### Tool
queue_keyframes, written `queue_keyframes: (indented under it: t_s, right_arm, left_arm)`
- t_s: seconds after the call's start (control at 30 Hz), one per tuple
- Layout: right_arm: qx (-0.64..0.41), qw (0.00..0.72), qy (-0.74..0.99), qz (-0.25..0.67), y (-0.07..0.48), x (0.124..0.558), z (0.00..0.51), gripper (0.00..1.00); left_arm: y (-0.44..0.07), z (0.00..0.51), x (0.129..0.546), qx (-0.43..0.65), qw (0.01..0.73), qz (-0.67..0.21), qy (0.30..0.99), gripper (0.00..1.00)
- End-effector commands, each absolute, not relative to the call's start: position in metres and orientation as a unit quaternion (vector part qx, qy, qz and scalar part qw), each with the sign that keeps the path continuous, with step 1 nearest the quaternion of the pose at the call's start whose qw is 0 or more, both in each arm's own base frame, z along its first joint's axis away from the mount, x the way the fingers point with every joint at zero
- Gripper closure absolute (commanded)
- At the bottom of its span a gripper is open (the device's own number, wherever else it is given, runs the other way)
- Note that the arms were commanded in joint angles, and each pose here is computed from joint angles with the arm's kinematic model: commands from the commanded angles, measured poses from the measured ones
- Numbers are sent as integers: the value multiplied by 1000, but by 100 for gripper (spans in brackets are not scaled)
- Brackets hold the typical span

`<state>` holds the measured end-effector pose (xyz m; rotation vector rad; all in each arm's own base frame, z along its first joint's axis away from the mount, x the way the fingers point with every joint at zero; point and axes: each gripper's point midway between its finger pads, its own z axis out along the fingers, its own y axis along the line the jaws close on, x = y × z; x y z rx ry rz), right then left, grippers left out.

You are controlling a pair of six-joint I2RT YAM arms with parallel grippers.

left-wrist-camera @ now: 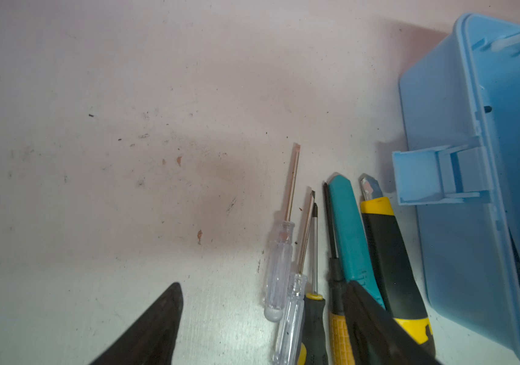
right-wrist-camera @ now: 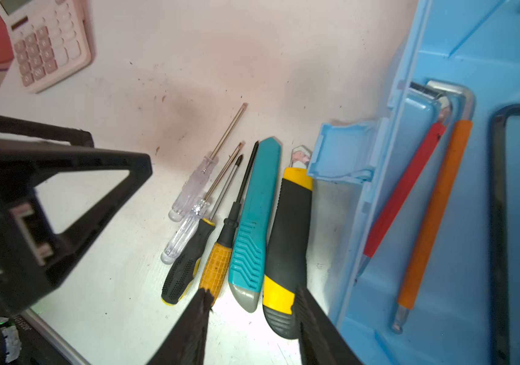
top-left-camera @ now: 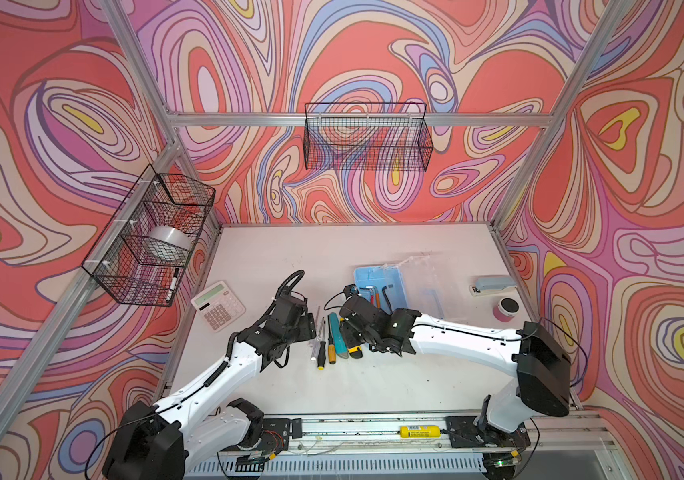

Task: Pack the tool kit
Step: 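Withdraw the left gripper while the right gripper moves over the teal knife, then lower the right gripper and grasp the teal utility knife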

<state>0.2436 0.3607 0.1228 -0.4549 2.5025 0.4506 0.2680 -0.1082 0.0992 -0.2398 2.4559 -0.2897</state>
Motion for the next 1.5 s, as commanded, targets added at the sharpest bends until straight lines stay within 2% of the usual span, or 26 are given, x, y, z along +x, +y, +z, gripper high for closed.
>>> queue_keyframes:
  t_s: [0.0,0.17,0.33,0.63,0.8,1.47]
  right_arm:
    - [-160,258,936,178,373,243,114,57]
    - [-156,224,956,106,368,248,80,57]
    - [-143,210,964,75,364,251,59,57]
    - [-156,199,962,100,381,250,48,59]
    - [-161,189,962,110,388,249,40,59]
    - [-145,169,969,103,383,257,19,63]
  left_arm:
    - [-114,101,267,-113,319,-163,927,21]
    - [-117,94,266,-117,309,-174,928,22]
    - [-119,93,270,-118,317,-179,924,22]
    - [-119,95,273,-127,321,-185,920,22]
    - [-110,79,263,-148,308,-183,922,22]
    - [-98,81,264,-171,314,-189,914,21]
